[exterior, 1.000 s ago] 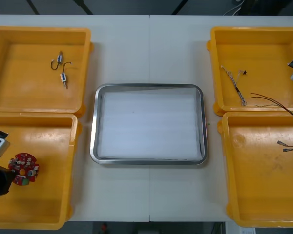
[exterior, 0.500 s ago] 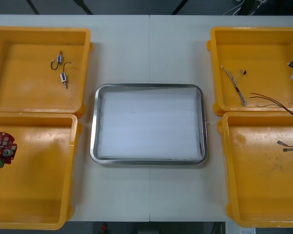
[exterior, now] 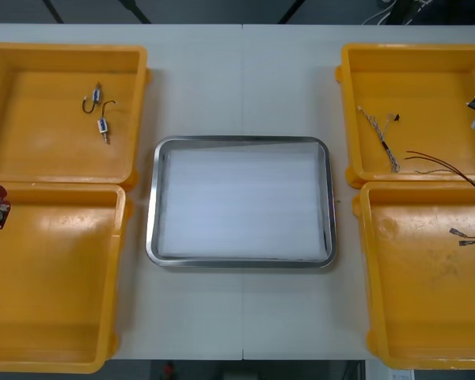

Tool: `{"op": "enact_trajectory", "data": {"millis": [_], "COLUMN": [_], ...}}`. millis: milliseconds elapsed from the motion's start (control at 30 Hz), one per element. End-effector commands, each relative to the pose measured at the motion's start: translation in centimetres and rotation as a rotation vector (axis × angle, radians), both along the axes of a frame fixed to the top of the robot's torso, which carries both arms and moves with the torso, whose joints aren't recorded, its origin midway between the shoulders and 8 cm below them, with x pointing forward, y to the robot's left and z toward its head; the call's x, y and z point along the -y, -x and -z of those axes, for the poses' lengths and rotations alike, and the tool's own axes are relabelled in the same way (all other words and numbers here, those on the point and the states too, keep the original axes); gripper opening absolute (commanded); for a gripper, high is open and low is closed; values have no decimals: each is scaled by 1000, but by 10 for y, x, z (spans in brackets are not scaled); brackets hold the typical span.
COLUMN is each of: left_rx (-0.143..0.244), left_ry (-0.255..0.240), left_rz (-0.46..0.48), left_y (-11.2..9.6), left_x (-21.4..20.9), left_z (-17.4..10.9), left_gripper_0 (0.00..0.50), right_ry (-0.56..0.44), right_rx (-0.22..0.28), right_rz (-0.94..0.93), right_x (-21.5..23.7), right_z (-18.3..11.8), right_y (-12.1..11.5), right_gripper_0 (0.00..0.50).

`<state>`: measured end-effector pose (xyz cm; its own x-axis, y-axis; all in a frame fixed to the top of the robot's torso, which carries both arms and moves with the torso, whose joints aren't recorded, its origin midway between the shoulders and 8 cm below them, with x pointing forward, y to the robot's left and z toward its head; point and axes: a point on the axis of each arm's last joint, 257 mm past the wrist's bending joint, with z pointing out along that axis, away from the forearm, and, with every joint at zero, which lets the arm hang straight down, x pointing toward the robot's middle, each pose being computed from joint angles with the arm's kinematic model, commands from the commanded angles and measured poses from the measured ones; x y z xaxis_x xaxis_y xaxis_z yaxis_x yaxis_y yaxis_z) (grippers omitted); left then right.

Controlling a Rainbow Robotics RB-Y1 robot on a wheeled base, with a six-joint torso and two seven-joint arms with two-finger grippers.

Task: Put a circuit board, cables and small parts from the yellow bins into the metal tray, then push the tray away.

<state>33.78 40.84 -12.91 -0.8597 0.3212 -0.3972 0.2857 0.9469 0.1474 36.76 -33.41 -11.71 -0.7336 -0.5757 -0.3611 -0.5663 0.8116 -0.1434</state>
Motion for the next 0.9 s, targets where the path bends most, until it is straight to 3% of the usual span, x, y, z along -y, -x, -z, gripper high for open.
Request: {"op": "enact_trajectory", "data": {"millis": [33, 467, 733, 900], "left_rx": [45, 32, 46, 41], "left_ry": [-12, 57, 130, 165], "left_rz": [-40, -105, -264, -308], "left_y": [-9, -12, -21, -24], "left_x": [5, 30, 77, 104], "left_z": [-32, -31, -20, -8], "left_gripper_0": [0, 0, 0, 0], "right_ry": [26, 26, 26, 26], "right_rx": [64, 64, 64, 64], "right_rz": [32, 32, 32, 32], "right_x": [8, 8, 8, 8], "right_z": [-28, -28, -28, -28], "right_y": [-6, -6, -6, -6], "right_gripper_0": [0, 0, 0, 0]}}
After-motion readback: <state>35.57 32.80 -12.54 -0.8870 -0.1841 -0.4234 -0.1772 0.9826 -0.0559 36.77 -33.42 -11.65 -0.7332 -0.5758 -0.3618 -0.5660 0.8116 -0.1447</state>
